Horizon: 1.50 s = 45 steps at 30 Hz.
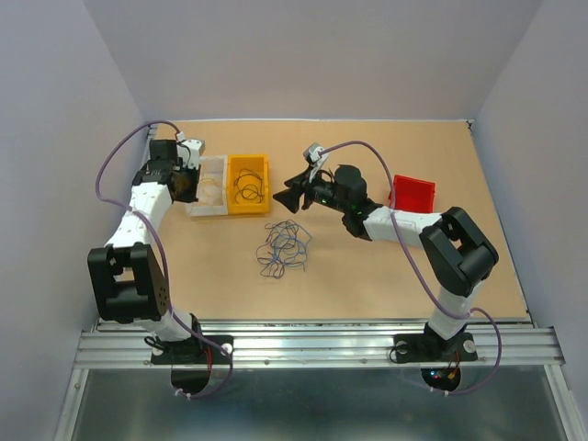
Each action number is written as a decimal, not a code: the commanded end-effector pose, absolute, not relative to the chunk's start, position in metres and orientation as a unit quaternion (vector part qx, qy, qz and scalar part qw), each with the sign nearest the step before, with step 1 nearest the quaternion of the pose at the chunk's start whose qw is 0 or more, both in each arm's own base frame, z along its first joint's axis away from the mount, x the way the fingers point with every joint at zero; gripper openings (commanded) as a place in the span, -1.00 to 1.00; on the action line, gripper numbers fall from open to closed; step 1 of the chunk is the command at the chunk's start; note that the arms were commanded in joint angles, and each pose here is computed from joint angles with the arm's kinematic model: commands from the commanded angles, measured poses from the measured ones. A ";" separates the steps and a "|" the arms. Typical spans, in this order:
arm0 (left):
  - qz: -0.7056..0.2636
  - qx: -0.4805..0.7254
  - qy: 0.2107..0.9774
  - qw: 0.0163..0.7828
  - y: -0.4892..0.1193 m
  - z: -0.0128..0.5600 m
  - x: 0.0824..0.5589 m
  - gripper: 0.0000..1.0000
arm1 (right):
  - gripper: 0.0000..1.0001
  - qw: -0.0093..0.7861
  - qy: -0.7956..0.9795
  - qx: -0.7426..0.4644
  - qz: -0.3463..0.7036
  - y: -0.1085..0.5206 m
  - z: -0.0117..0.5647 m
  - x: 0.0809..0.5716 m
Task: Untangle the cables
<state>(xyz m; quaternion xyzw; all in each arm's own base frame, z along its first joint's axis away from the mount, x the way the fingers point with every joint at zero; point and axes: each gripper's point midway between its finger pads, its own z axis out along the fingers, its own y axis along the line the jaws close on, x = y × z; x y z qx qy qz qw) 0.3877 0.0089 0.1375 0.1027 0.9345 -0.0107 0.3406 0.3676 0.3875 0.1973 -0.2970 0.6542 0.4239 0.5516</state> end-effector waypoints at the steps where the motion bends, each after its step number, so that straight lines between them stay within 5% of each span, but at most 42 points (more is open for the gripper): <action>1: 0.001 0.120 0.911 0.395 0.010 0.174 0.382 -1.00 | 0.30 0.575 0.633 -0.300 0.423 0.384 0.219 0.364; 9: 0.023 0.132 0.915 0.380 0.016 0.190 0.358 -1.00 | 0.30 0.576 0.633 -0.300 0.422 0.383 0.219 0.363; 29: 0.064 0.126 0.933 0.332 0.037 0.112 0.369 -1.00 | 0.30 0.581 0.631 -0.300 0.417 0.379 0.221 0.361; 37: -0.038 0.165 0.909 0.381 -0.005 0.171 0.361 -1.00 | 0.30 0.574 0.631 -0.302 0.425 0.384 0.219 0.362; 45: -0.120 0.170 0.877 0.433 -0.035 0.229 0.409 -1.00 | 0.30 0.575 0.632 -0.301 0.424 0.384 0.219 0.363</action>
